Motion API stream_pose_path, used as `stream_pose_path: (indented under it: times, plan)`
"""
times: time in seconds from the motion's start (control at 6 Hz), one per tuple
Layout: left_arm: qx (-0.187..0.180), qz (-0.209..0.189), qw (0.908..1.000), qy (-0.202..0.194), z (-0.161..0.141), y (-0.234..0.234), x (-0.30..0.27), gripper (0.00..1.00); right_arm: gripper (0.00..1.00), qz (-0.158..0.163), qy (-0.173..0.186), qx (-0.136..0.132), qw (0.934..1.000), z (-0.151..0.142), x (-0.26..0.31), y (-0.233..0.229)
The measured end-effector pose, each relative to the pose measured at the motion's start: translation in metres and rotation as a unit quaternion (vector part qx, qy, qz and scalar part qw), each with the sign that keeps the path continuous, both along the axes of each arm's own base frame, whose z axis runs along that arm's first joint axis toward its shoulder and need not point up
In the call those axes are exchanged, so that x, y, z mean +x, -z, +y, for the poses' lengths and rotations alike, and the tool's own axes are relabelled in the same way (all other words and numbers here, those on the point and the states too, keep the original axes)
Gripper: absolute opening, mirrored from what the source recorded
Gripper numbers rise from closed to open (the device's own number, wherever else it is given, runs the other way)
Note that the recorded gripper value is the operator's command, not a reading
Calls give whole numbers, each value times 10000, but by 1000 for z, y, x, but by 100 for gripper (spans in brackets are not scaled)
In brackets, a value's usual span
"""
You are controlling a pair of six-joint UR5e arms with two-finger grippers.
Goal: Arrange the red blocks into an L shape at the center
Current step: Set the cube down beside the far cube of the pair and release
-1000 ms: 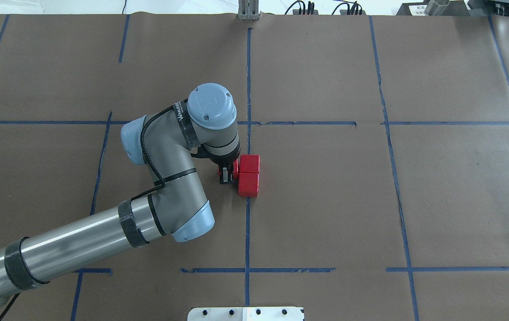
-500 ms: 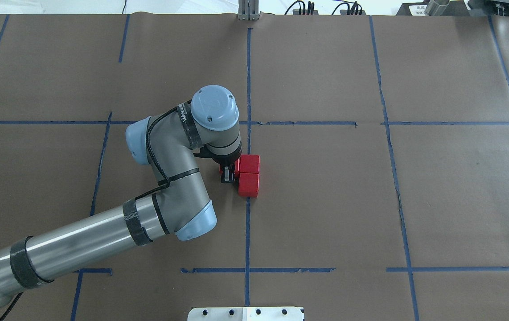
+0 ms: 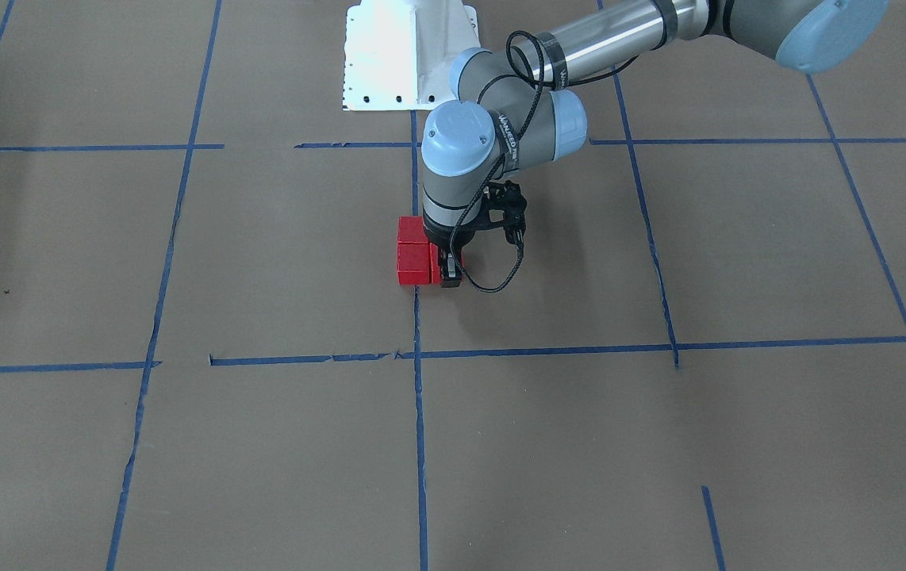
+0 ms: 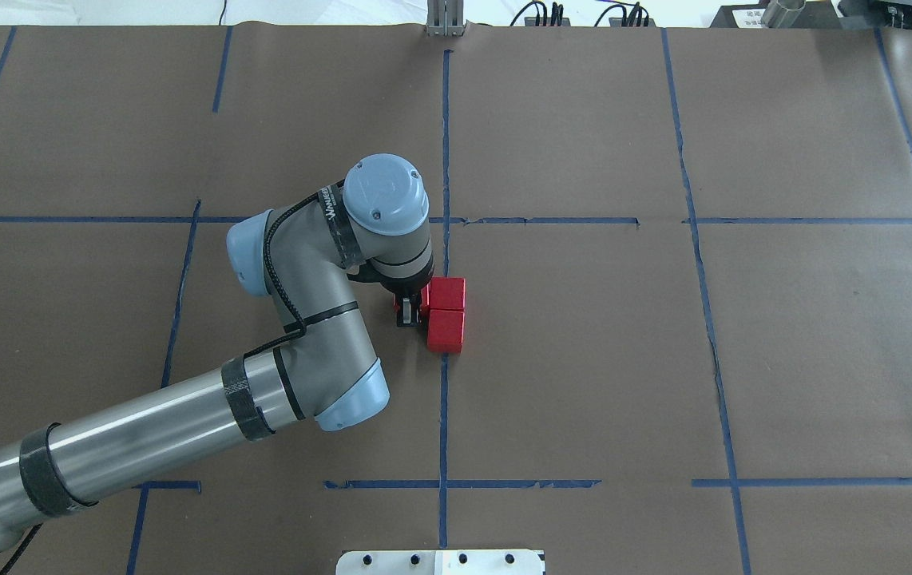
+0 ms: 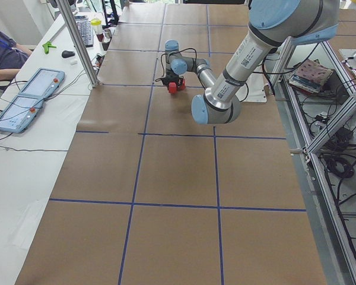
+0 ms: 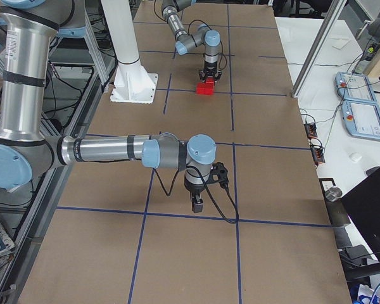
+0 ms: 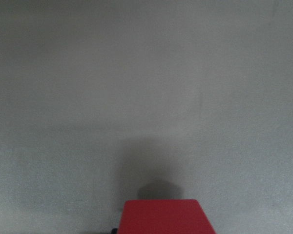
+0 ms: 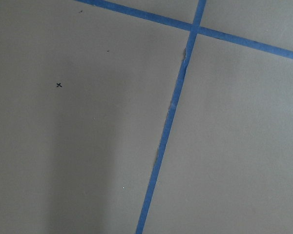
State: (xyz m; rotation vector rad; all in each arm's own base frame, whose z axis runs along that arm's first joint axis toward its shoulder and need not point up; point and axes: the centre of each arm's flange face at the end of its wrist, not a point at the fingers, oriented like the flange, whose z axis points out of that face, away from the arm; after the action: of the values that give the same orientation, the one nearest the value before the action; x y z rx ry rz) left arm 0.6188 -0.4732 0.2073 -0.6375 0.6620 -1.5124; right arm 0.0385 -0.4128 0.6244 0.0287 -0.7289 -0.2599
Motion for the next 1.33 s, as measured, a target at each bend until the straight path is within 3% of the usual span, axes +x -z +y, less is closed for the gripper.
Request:
stream_pose_path:
  times: [1.0, 1.33]
  plan:
    - [-3, -20, 10000, -14, -4, -2, 9, 41, 100, 2, 1, -25, 10000, 0, 0, -3]
    - [38, 15, 10000, -33, -6, -5, 12, 51, 100, 2, 1, -23, 10000, 0, 0, -3]
